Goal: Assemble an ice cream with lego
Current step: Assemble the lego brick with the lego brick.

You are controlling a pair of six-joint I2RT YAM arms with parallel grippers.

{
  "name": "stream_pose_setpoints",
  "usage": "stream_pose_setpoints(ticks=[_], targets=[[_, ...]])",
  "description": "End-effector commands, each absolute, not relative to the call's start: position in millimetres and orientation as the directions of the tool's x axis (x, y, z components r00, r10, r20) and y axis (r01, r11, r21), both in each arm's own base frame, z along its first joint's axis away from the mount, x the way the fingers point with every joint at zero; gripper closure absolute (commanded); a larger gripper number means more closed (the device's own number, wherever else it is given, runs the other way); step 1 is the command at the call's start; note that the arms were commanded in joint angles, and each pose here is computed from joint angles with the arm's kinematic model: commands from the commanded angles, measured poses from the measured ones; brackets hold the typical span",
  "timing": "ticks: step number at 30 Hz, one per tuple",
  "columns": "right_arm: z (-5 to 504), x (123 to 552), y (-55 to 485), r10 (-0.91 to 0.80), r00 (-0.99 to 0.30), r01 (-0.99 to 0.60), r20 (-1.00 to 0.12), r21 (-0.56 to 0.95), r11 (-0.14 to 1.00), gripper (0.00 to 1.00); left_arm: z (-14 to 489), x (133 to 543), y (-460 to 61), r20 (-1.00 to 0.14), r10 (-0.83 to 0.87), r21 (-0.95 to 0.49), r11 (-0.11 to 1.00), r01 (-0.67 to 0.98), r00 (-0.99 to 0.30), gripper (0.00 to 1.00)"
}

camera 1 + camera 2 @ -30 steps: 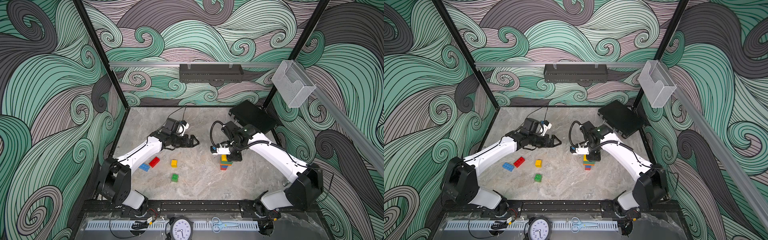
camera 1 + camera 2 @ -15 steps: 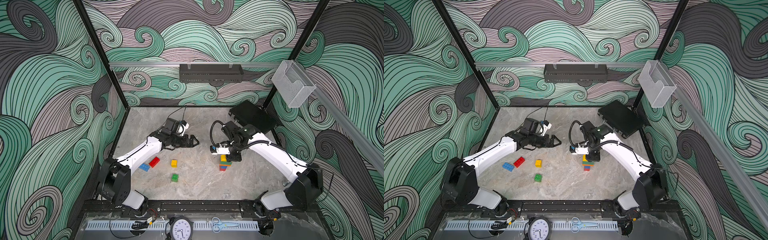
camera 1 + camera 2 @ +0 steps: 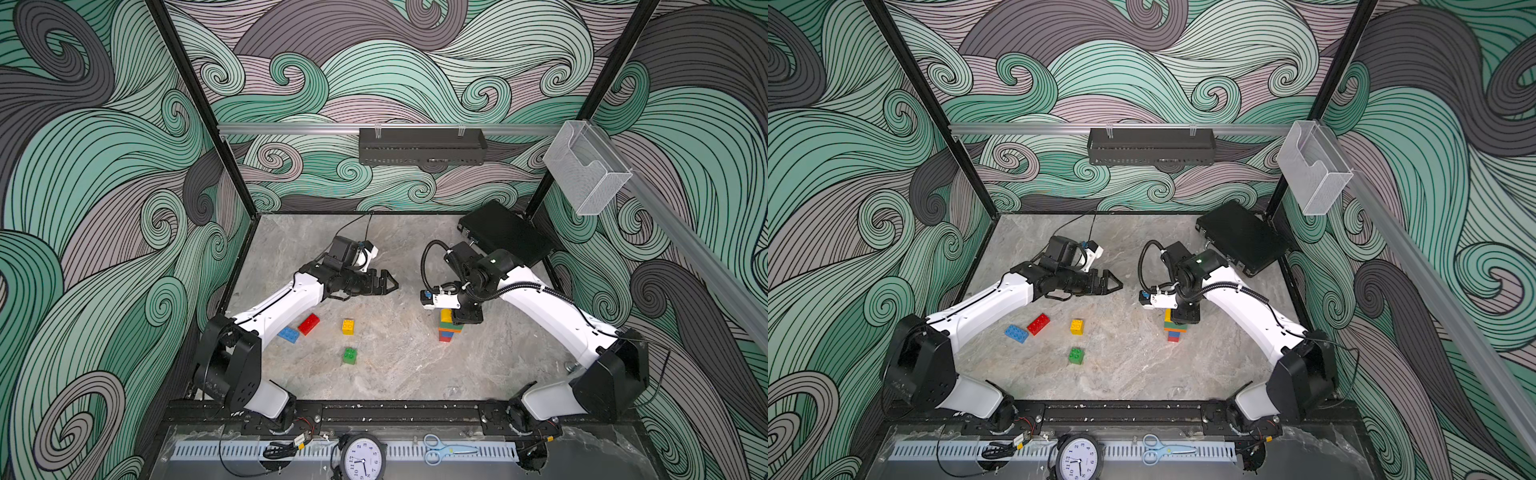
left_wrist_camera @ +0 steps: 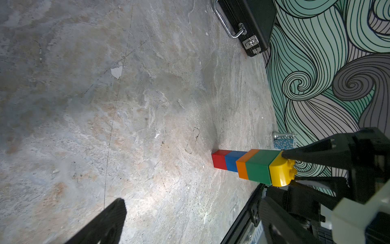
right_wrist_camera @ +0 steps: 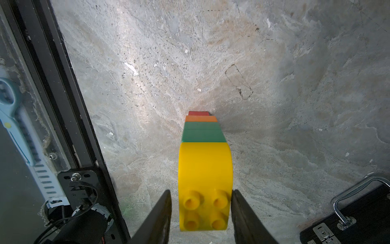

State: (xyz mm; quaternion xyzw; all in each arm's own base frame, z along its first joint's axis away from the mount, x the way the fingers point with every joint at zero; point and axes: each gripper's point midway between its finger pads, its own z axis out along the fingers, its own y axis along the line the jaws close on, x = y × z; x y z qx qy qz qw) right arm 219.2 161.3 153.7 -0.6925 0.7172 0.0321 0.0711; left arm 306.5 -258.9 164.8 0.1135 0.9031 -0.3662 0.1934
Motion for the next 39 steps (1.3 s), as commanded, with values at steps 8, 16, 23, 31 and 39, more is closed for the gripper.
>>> stream_pose_setpoints(ticks=[8,16,23,31,39], targets=[[177.6,211.1,164.4,-0.963,-0.113,-0.989,-0.246,-0.067,0.134,0.43,172.1,299.4,-262.2,-0.448,0.09,-0.616,0.69,0.38,-0.889,0.01],[211.0,216.1,160.5,-0.833,-0.41,-0.893,-0.373,-0.02,0.449,0.33,178.1,283.9,-283.9,-0.448,0.153,-0.649,0.622,0.438,-0.881,0.02],[225.7,218.2,162.7,-0.53,-0.744,-0.63,-0.406,0.164,0.759,0.19,183.6,260.8,-314.5,-0.442,0.249,-0.675,0.54,0.503,-0.861,0.02],[220.4,214.2,159.9,-0.215,-0.87,-0.387,-0.445,0.345,0.855,0.12,183.0,250.1,-341.0,-0.417,0.29,-0.694,0.511,0.508,-0.862,0.01],[196.3,217.8,140.4,0.017,-0.886,-0.227,-0.463,0.466,0.855,0.06,177.1,248.2,-362.2,-0.37,0.315,-0.716,0.502,0.484,-0.874,0.01]])
